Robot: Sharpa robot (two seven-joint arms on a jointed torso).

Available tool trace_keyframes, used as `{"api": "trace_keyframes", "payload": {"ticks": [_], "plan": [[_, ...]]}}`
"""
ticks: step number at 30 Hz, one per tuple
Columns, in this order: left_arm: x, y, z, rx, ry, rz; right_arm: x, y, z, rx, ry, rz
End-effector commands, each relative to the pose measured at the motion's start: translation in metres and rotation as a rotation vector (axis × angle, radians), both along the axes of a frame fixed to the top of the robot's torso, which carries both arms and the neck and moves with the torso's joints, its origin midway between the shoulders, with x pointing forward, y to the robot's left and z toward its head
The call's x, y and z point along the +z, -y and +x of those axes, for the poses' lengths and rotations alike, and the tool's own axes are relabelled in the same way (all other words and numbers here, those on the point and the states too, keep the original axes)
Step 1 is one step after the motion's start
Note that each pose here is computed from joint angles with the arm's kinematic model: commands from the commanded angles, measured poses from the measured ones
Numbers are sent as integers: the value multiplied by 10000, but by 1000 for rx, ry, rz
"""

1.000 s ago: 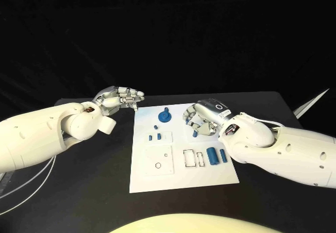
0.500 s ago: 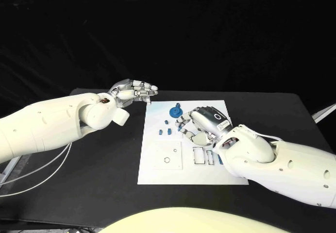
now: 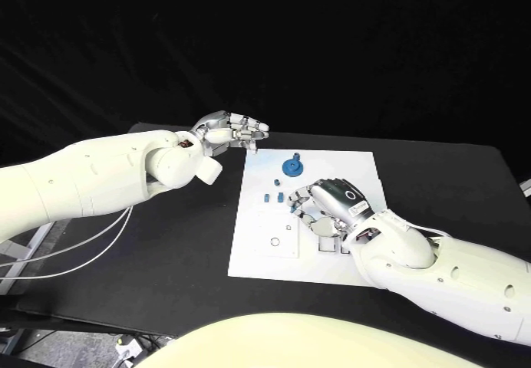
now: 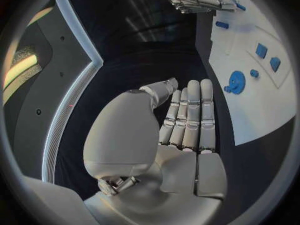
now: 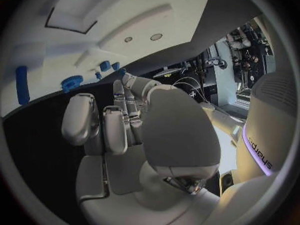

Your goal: Assemble the parts on the task board

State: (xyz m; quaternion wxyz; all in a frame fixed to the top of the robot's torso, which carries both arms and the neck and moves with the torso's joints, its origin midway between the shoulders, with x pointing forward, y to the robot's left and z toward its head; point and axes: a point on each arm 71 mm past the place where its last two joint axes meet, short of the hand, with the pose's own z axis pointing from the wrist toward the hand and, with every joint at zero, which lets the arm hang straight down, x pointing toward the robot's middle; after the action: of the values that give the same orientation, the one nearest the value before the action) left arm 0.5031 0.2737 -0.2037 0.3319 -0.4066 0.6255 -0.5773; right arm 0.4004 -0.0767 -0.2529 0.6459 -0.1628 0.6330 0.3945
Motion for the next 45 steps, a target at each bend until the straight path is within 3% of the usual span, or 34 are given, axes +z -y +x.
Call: {"api": "trace_keyframes", "payload": {"ticks": [1,8,20,45], "plan": [[11,35,-5,-7,2,-6,-49,2,0,2,-8,-17],[13,60,-8,-12,2,-10,-166,-15,-9,3,-29,-44],[14,68,-11,-14,2,-11,-261,-54,-40,10,-52,-64],[6,57,-9,-22,-8,-10,-298,-80,-73,17,-64,-68]]}}
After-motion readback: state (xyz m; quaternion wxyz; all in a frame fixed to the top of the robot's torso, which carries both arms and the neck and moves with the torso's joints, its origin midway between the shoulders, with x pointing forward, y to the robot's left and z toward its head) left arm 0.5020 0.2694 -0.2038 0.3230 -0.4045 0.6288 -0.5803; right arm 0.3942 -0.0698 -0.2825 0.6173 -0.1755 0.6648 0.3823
